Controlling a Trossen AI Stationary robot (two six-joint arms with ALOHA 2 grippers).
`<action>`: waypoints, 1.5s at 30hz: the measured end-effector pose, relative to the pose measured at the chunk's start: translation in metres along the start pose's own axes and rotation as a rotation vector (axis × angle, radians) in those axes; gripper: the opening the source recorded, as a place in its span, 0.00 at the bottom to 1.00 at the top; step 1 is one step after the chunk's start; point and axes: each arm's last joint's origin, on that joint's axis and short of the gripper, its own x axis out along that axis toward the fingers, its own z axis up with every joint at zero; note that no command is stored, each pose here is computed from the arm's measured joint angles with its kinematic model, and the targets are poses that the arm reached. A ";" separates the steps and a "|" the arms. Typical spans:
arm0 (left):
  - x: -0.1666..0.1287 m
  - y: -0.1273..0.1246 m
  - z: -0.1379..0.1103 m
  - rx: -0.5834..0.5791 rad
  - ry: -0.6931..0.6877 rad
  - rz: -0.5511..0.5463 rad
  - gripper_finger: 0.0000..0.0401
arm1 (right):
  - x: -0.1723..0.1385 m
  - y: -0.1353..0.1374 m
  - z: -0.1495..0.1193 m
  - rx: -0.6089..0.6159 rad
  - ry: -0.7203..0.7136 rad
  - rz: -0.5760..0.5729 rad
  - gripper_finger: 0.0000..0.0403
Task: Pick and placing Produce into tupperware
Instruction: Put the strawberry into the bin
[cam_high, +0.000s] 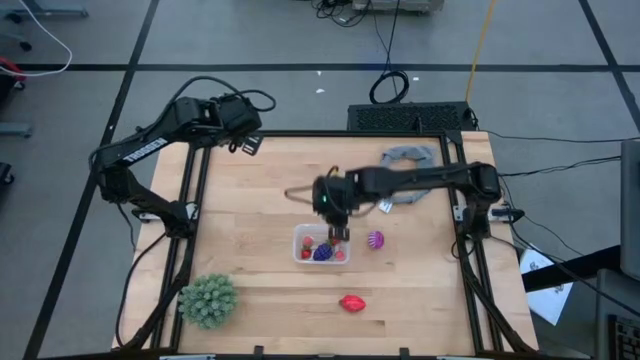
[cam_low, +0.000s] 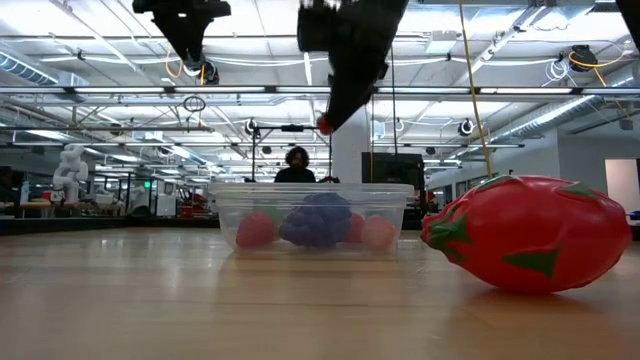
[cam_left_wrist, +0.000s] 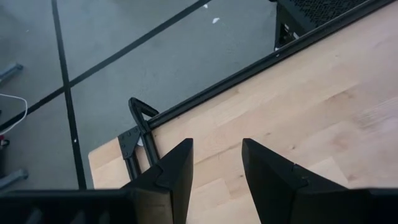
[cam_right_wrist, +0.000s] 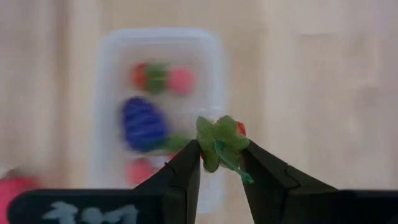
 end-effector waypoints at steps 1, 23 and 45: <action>0.000 0.000 0.000 0.000 0.000 0.000 0.36 | 0.000 0.011 -0.001 -0.013 0.001 0.012 0.23; -0.002 -0.002 -0.002 -0.004 0.004 -0.012 0.36 | 0.052 0.047 -0.012 -0.074 0.075 0.001 0.23; -0.003 -0.001 -0.002 -0.004 0.001 -0.008 0.36 | 0.067 0.043 -0.034 0.018 0.177 0.003 0.23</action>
